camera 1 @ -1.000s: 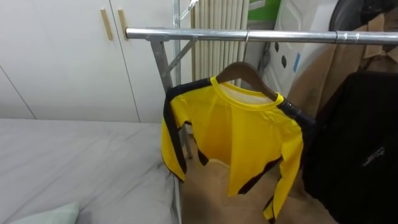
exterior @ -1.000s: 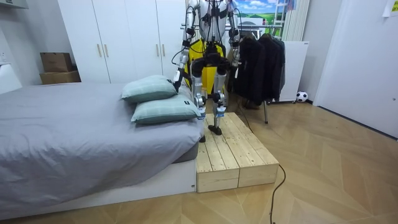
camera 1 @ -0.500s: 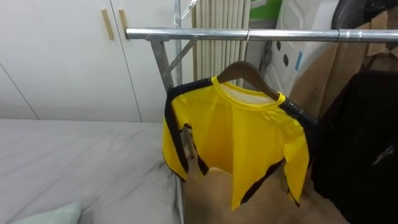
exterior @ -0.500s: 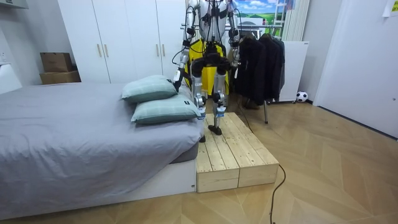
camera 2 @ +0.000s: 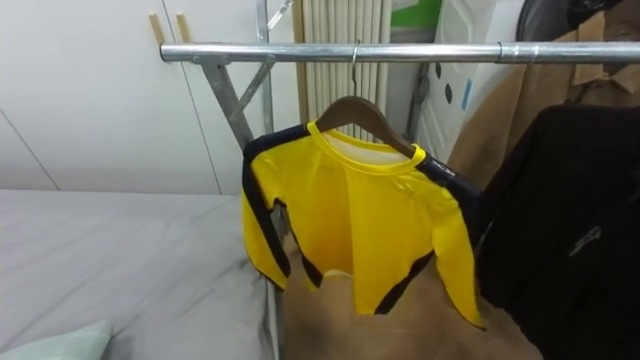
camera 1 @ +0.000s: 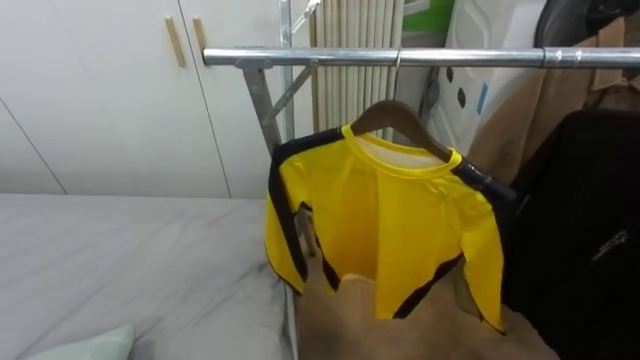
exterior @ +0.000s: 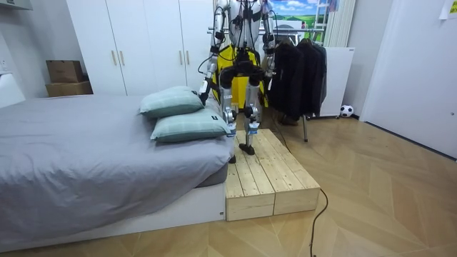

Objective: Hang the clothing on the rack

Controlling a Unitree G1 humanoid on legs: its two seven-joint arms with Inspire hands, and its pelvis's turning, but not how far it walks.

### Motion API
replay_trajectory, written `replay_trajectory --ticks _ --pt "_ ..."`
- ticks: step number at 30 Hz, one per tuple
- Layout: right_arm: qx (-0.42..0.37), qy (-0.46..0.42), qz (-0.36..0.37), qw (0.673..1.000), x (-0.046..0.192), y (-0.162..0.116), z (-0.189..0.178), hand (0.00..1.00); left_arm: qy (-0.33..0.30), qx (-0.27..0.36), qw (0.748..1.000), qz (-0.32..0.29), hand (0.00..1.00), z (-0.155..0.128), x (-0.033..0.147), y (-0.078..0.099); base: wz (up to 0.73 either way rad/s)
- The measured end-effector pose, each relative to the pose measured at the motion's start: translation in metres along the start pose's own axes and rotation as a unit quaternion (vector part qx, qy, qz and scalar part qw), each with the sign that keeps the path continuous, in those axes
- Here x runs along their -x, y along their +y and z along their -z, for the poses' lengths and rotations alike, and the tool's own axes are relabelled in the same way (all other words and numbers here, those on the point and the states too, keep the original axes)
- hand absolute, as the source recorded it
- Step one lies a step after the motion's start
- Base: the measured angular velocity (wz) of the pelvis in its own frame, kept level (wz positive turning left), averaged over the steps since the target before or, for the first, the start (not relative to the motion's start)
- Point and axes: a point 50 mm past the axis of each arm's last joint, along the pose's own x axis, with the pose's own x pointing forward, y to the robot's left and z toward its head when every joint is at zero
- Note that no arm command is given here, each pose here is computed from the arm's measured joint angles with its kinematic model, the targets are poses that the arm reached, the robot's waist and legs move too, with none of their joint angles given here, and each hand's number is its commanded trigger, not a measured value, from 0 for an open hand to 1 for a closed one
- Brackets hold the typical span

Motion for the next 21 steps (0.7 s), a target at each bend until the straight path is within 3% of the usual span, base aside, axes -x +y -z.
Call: replay_trajectory --ticks 6,9,17,21 --pt "0.018 -0.003 -0.017 1.0 -0.003 0.006 -0.007 0.0 -0.025 0.005 1.0 -0.002 0.0 -0.009 0.0 -0.001 0.27" --pt "0.063 0.006 -0.025 0.998 -0.004 0.007 -0.014 0.0 -0.051 0.008 0.999 0.002 0.0 -0.018 0.001 -0.003 0.48" --pt "0.107 0.005 -0.028 0.994 -0.008 0.007 -0.036 0.0 -0.144 0.022 0.985 0.091 0.0 -0.064 0.01 -0.021 1.37" --pt "0.092 0.01 -0.013 0.996 -0.007 0.003 -0.038 0.0 -0.152 0.012 0.982 0.107 0.0 -0.071 0.01 -0.017 1.77"
